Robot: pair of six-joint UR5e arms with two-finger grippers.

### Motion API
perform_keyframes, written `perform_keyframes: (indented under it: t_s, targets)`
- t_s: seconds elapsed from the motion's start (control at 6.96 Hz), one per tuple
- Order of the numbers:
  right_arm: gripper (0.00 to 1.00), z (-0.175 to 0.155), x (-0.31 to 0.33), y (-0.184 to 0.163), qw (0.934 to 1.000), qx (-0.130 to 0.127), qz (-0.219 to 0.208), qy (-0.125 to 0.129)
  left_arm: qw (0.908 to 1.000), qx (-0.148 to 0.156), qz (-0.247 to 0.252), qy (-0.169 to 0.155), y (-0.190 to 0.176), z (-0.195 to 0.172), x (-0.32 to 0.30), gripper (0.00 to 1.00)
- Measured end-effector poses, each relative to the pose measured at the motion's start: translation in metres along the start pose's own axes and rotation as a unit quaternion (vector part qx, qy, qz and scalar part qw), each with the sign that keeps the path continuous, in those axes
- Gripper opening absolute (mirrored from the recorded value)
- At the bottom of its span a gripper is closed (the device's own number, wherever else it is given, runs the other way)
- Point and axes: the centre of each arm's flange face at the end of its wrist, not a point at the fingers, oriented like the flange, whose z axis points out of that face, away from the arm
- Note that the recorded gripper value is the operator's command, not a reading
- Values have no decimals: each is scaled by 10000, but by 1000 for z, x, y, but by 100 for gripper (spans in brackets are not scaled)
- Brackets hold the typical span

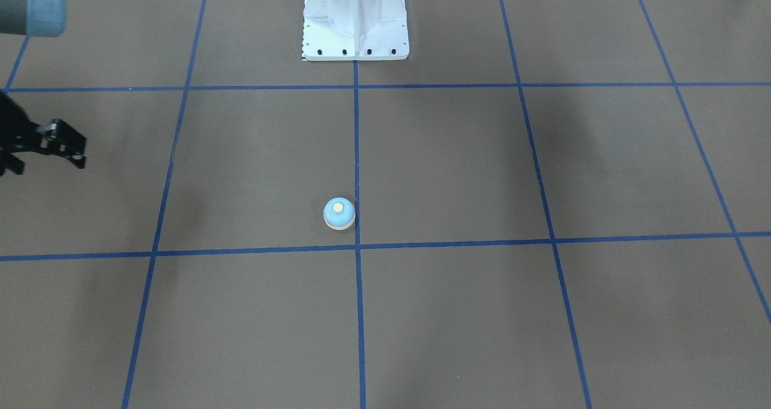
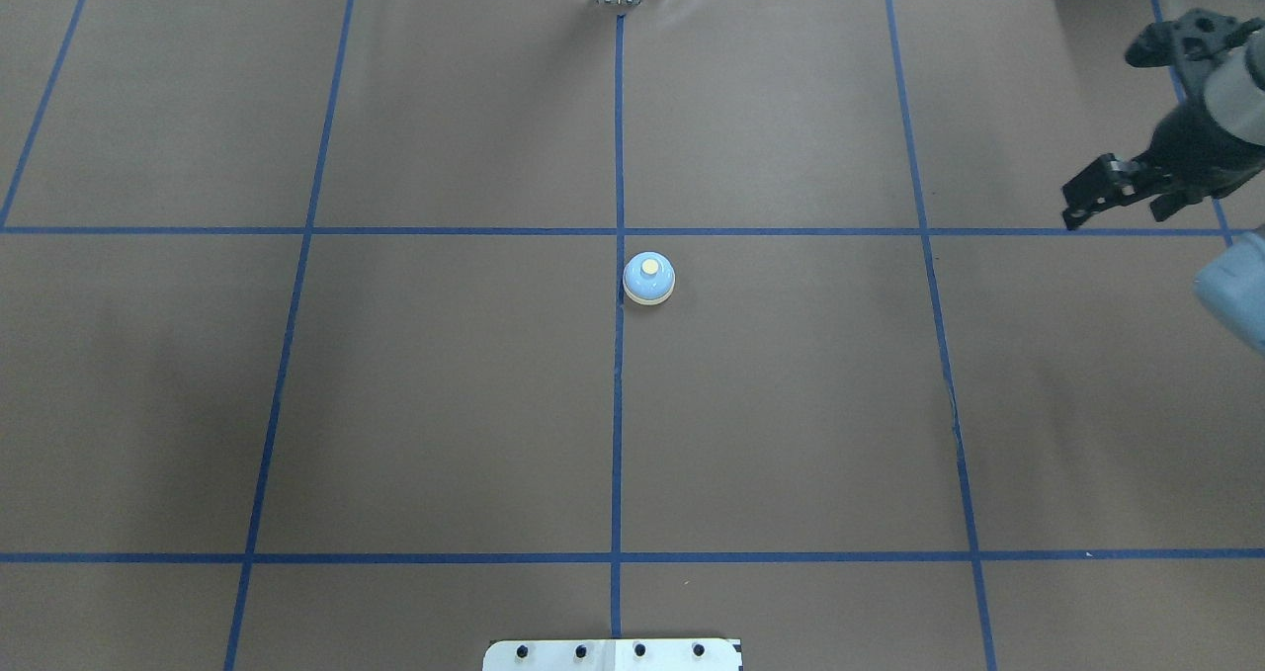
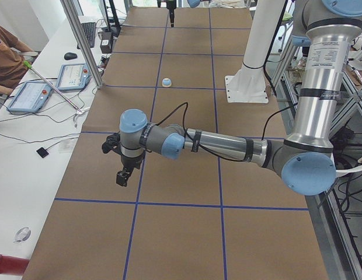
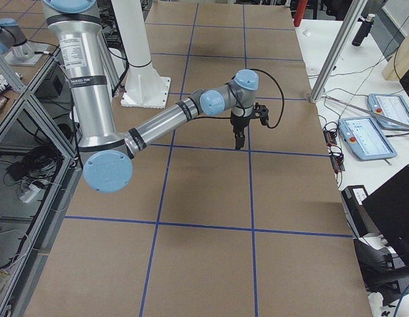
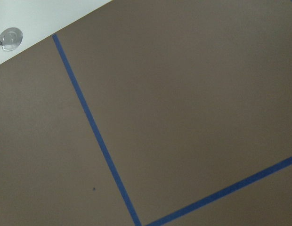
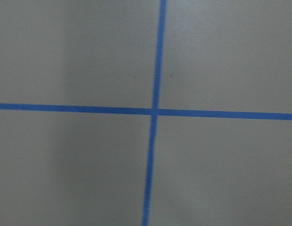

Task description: Place and press bell with both arms

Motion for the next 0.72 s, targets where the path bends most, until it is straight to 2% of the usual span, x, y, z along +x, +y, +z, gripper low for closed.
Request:
perform_keyframes:
  t_s: [0.14,0.29,0.57,0.72]
  targets:
    - [100,6,48,13,9999,-96,59,112,9993,-179,-279,-142,13,-16,-5,100]
    - [100,10,92,20,9992,-155,318,209,9990,-286,-268,-216,21,-31,-8,100]
    - [100,8,161,41,9959,-185,830,304,9987,-449,161,-196,49,-33,-23,100]
    - [100,1,186,50,9965,-147,790,243,9981,-552,216,-144,64,-24,-29,100]
